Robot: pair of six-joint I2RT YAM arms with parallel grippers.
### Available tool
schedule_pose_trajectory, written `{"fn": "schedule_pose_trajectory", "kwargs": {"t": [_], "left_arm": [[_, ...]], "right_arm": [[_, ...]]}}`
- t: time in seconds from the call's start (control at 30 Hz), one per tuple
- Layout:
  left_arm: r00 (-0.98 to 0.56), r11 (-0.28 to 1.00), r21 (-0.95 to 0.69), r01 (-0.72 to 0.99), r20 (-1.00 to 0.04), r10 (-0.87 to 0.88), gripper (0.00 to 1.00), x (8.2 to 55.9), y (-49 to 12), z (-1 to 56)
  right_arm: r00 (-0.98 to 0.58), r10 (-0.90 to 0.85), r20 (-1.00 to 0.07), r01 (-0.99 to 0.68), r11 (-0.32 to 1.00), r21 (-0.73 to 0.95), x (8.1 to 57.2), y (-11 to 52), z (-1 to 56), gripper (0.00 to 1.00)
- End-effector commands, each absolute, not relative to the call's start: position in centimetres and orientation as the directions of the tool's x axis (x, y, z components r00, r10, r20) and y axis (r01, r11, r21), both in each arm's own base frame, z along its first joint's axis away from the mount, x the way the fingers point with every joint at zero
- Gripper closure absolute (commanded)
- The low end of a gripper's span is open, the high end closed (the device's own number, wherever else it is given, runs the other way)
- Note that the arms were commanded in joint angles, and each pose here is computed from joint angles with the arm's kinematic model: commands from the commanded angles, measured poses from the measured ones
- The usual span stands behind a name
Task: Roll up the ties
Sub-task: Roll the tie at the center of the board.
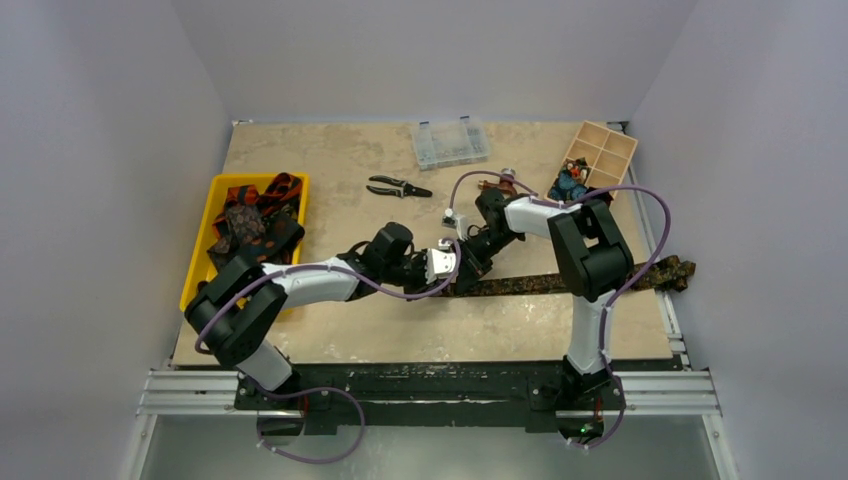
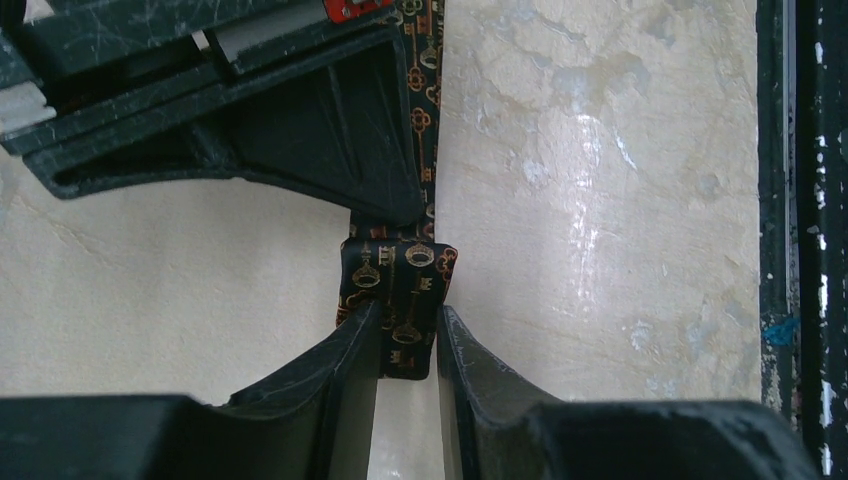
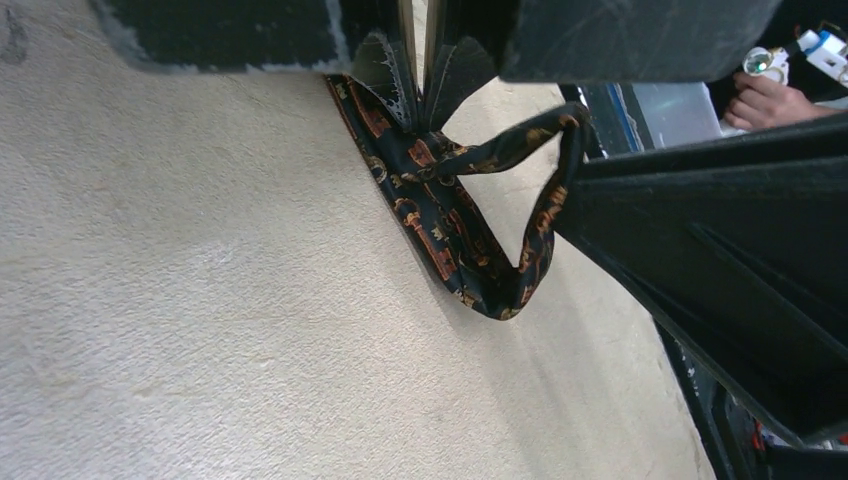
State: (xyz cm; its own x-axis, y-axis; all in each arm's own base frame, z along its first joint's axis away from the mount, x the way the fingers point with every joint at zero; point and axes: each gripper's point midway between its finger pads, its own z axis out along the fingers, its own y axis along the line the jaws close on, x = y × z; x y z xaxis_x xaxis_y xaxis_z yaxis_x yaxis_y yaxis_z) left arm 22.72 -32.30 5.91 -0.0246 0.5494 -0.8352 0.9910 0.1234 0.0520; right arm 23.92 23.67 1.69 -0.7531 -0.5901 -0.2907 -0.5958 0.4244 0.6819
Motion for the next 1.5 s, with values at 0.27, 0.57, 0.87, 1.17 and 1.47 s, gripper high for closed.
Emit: {"fn": "schedule_pose_trajectory", "kwargs": {"t": [0.27,0.57,0.87,1.17,1.47], "left_arm": [[-0.018,0.106,0.045,0.993,-0.850,0.526,0.74,23.6,-35.8,6.7],[-0.036,0.116,0.035,0.993,-0.831,0.556,0.74,23.7,-35.6,5.7],[-0.038,0.110,0.029,0.994,-0.825,0.565,0.73,23.9,-35.9,5.4],[-0.036,0.104,0.027,0.994,-0.827,0.561,0.73,23.8,-36.3,5.4],[-0.039,0.105,0.025,0.994,-0.826,0.563,0.73,23.8,-36.3,5.2]], "right_arm": [[-0.764,-0.550,-0.338,-0.596,0.401,0.696,24.9,23.1,4.9,0.75],[-0.787,-0.532,-0.314,-0.529,0.317,0.787,22.7,22.2,6.1,0.54],[-0.823,-0.486,-0.294,-0.489,0.343,0.802,24.1,23.1,5.8,0.50],[-0.838,-0.469,-0.279,-0.478,0.385,0.790,25.1,23.2,4.4,0.52],[-0.839,-0.468,-0.277,-0.474,0.380,0.794,25.7,23.9,4.0,0.58]]}}
